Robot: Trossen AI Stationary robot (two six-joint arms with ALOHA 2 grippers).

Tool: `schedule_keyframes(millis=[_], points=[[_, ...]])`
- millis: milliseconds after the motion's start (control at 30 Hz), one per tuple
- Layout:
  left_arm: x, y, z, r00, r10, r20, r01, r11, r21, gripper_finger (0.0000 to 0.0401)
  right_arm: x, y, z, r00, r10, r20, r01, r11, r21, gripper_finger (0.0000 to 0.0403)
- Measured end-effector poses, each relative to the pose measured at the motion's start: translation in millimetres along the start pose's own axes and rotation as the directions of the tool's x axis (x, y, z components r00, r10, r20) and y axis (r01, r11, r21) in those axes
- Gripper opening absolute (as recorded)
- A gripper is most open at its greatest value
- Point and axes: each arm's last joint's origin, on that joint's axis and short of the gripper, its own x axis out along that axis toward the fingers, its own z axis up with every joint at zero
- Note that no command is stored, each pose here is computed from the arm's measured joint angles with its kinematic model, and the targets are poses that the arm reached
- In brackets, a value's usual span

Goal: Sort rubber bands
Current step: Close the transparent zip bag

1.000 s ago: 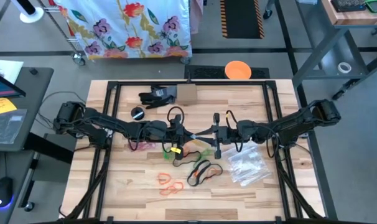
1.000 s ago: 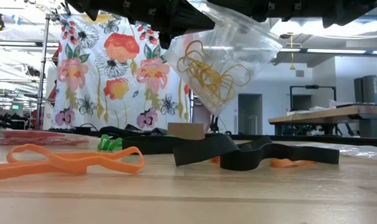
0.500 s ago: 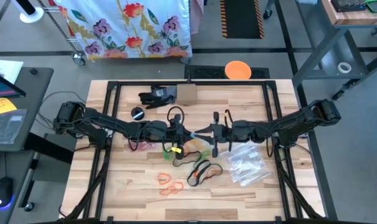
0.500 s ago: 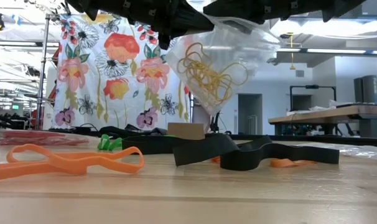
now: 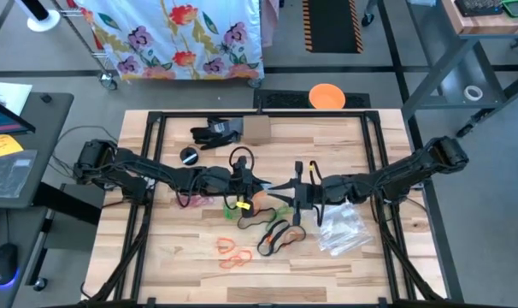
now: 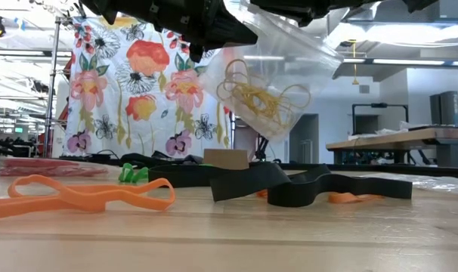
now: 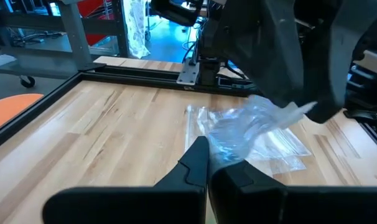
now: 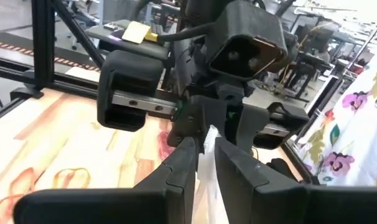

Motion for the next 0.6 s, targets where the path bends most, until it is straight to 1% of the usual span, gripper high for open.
schedule_keyframes(millis=[33, 133, 300, 433, 500, 600], points=[[0.0, 0.0, 0.0, 1.0, 0.0, 0.0, 0.0, 1.0, 0.0, 0.0, -0.2, 0.5, 0.1, 1.0, 0.001, 0.0, -0.001, 1.0, 0.007, 0.0057], [0.0, 0.0, 0.1, 1.0, 0.001, 0.001, -0.001, 1.0, 0.0, 0.0, -1.7, 1.7, 1.5, 1.0, -0.005, 0.002, 0.005, 1.0, -0.016, 0.0057], [0.0, 0.1, 0.0, 1.0, 0.002, 0.0, -0.002, 1.0, 0.002, 0.0, -10.7, -2.0, 8.3, 0.997, -0.076, -0.02, 0.076, 0.997, -0.016, 0.0057], [0.0, 0.1, -0.3, 1.0, 0.002, -0.003, -0.002, 1.0, 0.002, 0.0, -15.2, -1.2, 9.4, 0.997, -0.067, -0.041, 0.067, 0.998, 0.001, 0.0058], [0.0, 0.1, -0.2, 1.0, 0.002, -0.002, -0.002, 1.0, 0.001, 0.0, -16.0, 1.1, 9.1, 0.997, -0.055, -0.047, 0.055, 0.998, 0.001, 0.0066], [0.0, 0.0, 0.3, 1.0, 0.001, 0.002, -0.001, 1.0, -0.001, 0.0, -15.2, 2.6, 7.6, 0.997, -0.05, -0.053, 0.05, 0.999, -0.004, 0.0092]])
